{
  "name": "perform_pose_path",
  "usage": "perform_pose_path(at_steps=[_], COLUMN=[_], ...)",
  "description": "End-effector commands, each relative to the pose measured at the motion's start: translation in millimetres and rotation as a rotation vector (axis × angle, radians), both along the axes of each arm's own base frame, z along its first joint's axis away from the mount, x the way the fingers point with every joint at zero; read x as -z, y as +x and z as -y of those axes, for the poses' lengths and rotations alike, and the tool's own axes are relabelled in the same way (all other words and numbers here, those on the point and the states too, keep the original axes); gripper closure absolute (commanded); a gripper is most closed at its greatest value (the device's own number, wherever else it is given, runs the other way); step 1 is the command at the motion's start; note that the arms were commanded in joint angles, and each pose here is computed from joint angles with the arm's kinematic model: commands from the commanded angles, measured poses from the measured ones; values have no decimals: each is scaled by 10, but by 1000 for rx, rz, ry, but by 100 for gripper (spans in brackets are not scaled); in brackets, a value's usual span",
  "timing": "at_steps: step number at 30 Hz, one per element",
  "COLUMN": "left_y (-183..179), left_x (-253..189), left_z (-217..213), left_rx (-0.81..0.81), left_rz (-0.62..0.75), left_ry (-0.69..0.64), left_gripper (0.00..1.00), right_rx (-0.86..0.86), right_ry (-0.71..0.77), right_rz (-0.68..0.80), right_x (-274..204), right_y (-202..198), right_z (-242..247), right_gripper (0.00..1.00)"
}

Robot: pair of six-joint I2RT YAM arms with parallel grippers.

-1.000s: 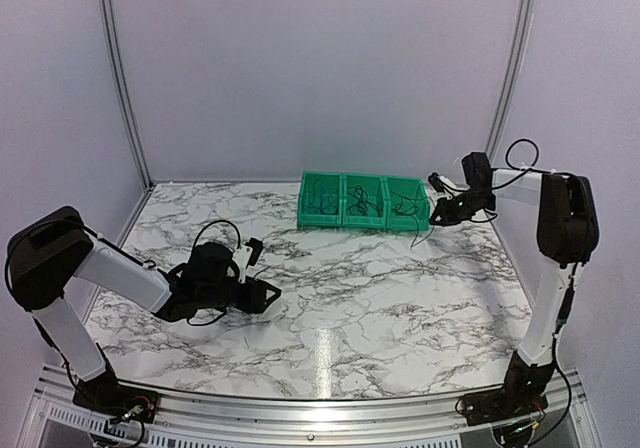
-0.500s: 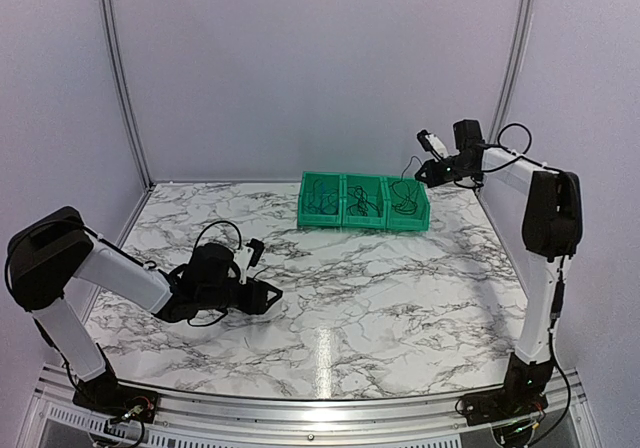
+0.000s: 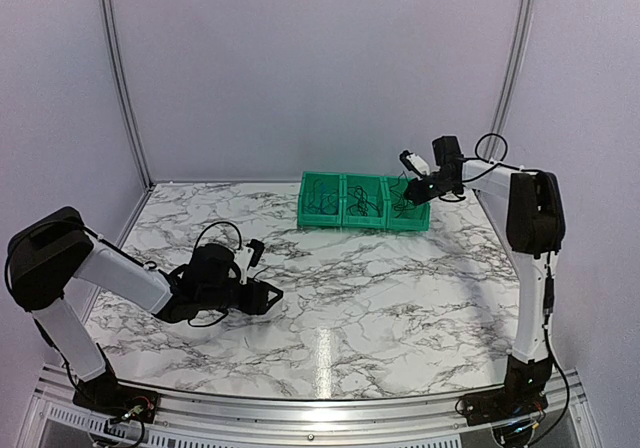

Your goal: Untangle the cables

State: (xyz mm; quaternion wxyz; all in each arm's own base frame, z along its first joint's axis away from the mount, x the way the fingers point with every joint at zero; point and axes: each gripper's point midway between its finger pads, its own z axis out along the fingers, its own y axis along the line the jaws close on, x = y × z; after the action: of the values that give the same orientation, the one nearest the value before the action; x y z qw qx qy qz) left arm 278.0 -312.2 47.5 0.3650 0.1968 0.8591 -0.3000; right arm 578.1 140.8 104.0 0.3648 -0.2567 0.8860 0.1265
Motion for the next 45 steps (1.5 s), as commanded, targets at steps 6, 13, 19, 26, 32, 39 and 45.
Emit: perform_pose_path(at_steps=[6,13,19,26,32,39,45], left_y=[4,-13,-17,-4,-2,10,86], left_x=[-52,-31,-46,-104,-104,-137,-406], left_z=[55,30,-2,-40,-27,-8,-209], left_rx=[5,4,0,-7,-1,2,-81], left_rz=[8,8,20,48,51,59,144], left_ry=[-11,-4,2,8,11,5,28], left_gripper=[39,39,39,38,38,38,38], right_rx=[23,43,49,59,83,89,-101], right_ry=[-153,-192,-206,-182,-178,-174,-14], right_rz=[-65,-126,-133,-90,-84,-63,12], right_x=[362,558,477,-52,-386,-573,-909], right_y=[8,-1,-40,-234,-414,-473,-794], right_z=[30,76,94,118,174,186,-180], right_gripper=[100,100,97,72,47,43,45])
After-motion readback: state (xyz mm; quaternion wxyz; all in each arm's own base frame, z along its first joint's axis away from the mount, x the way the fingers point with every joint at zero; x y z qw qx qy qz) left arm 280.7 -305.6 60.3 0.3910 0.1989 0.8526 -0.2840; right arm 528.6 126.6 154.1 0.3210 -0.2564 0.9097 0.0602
